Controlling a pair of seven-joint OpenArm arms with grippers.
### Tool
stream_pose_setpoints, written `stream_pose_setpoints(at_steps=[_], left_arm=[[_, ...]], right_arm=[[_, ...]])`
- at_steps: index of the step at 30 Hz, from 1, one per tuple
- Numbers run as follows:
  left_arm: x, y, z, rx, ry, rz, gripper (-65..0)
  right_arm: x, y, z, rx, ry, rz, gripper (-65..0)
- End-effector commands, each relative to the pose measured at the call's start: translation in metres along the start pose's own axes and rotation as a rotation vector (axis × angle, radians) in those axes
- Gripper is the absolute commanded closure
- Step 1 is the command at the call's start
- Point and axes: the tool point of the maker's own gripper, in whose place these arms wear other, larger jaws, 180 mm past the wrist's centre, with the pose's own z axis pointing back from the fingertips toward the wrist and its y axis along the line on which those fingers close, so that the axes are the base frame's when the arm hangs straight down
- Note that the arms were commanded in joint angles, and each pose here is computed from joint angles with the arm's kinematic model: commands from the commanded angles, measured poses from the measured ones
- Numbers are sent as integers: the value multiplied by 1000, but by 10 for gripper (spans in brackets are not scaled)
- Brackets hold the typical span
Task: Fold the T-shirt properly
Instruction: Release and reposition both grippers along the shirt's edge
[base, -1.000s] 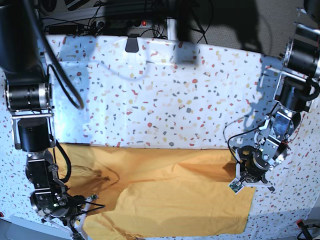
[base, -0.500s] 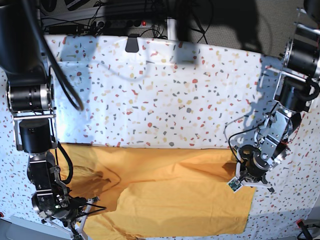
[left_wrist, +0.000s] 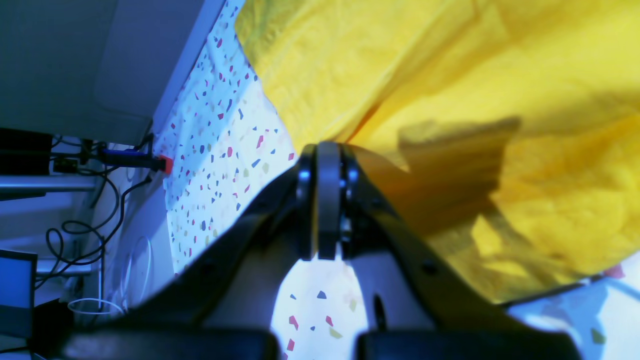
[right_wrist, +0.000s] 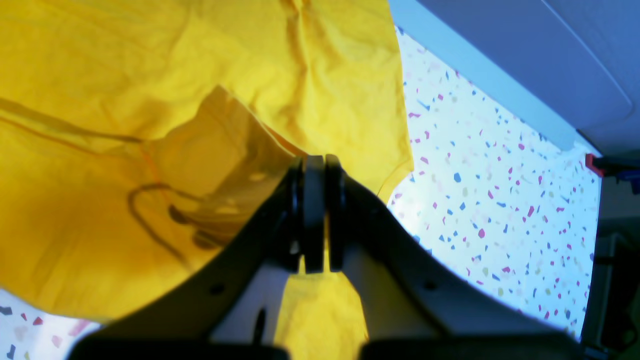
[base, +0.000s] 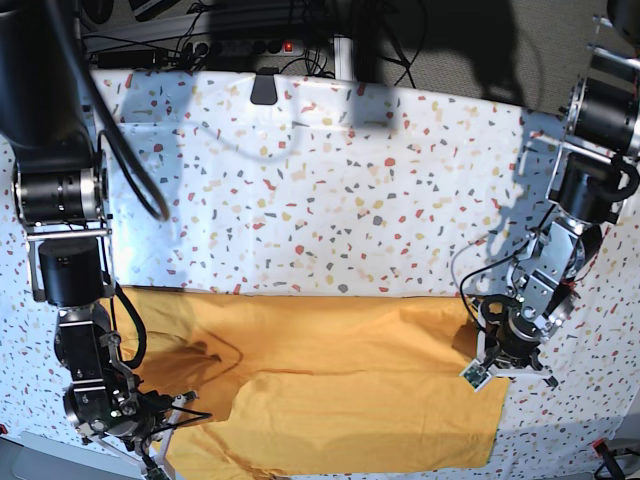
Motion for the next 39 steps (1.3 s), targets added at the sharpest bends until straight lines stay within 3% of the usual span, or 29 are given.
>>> stream_pose_setpoints(at_steps=[1, 5, 26, 28, 32, 39], left_arm=[[19, 29, 0, 62, -48, 2, 0], [10, 24, 0, 48, -1, 52, 0], [52, -8, -7, 2, -74, 78, 0], [47, 1, -6, 47, -60, 27, 0], [41, 40, -1, 238, -45, 45, 0], [35, 35, -1, 218, -40, 104, 0]], right_arm=[[30, -22, 9, -48, -71, -18, 0], [31, -23, 10, -50, -77, -19, 0], [36, -25, 10, -60, -104, -19, 0], [39, -25, 10, -60, -119, -19, 0], [40, -25, 11, -60, -126, -19, 0], [39, -26, 10, -61, -129, -19, 0]])
